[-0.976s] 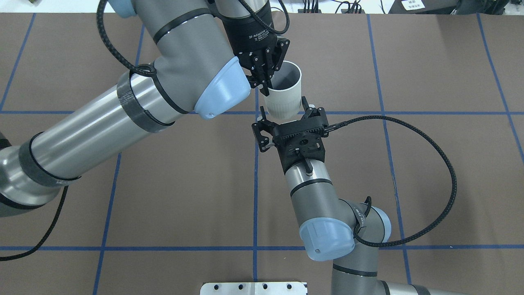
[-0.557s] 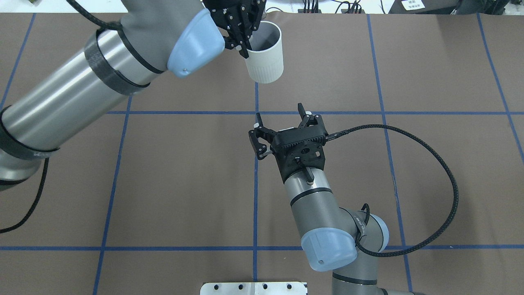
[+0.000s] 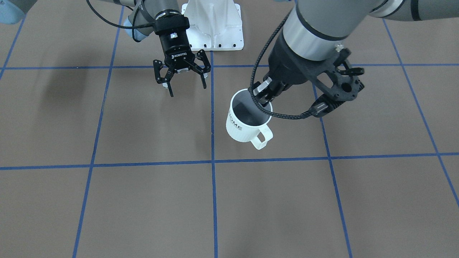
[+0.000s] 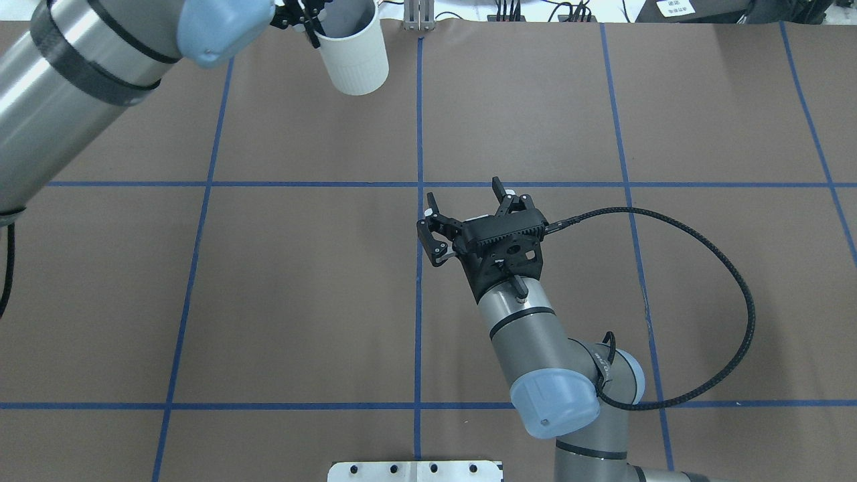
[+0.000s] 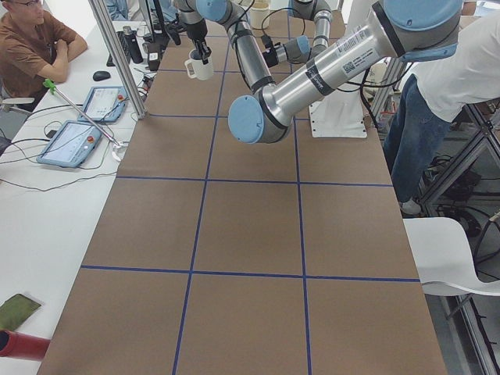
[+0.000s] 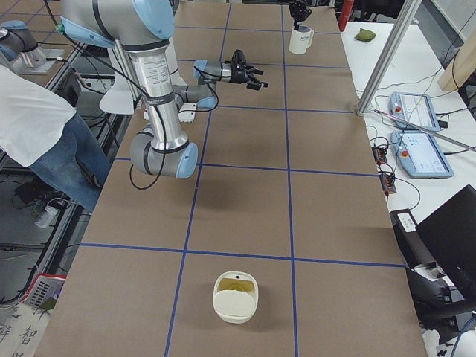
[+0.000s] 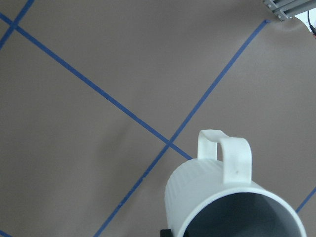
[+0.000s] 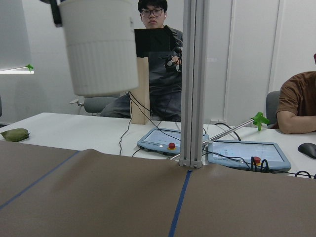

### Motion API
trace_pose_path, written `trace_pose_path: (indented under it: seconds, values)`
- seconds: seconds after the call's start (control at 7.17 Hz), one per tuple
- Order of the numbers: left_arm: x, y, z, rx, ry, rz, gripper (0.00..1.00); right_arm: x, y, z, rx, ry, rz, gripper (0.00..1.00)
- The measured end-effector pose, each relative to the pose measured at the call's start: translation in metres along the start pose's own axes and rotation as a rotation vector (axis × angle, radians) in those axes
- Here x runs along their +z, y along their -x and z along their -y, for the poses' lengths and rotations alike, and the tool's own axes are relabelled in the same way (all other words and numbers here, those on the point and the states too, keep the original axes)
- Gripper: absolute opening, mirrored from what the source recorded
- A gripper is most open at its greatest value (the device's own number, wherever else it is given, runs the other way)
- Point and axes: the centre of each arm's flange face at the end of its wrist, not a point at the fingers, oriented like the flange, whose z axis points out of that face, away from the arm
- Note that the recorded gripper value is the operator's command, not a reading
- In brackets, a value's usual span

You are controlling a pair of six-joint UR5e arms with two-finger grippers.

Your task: Left arm hands cup to right arm to dump lemon

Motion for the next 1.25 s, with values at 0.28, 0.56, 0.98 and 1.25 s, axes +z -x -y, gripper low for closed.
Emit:
trace_pose_path:
  seconds: [0.28, 0.56, 0.98, 1.25]
  values:
    - [0.016, 0.086, 0.048, 0.132, -0.015, 0.038, 0.0, 0.034, -0.042, 0.003, -0.044, 0.085, 0.008, 1.0]
    - [0.051, 0.186, 0.091, 0.27, -0.036, 0.096, 0.0, 0.066, -0.094, 0.008, -0.08, 0.182, 0.0, 1.0]
    - [0.11, 0.335, 0.135, 0.437, -0.07, 0.126, 0.0, 0.099, -0.187, 0.015, -0.092, 0.388, 0.003, 1.0]
    - [0.127, 0.394, 0.147, 0.465, -0.047, 0.158, 0.0, 0.117, -0.245, 0.045, -0.041, 0.567, 0.032, 1.0]
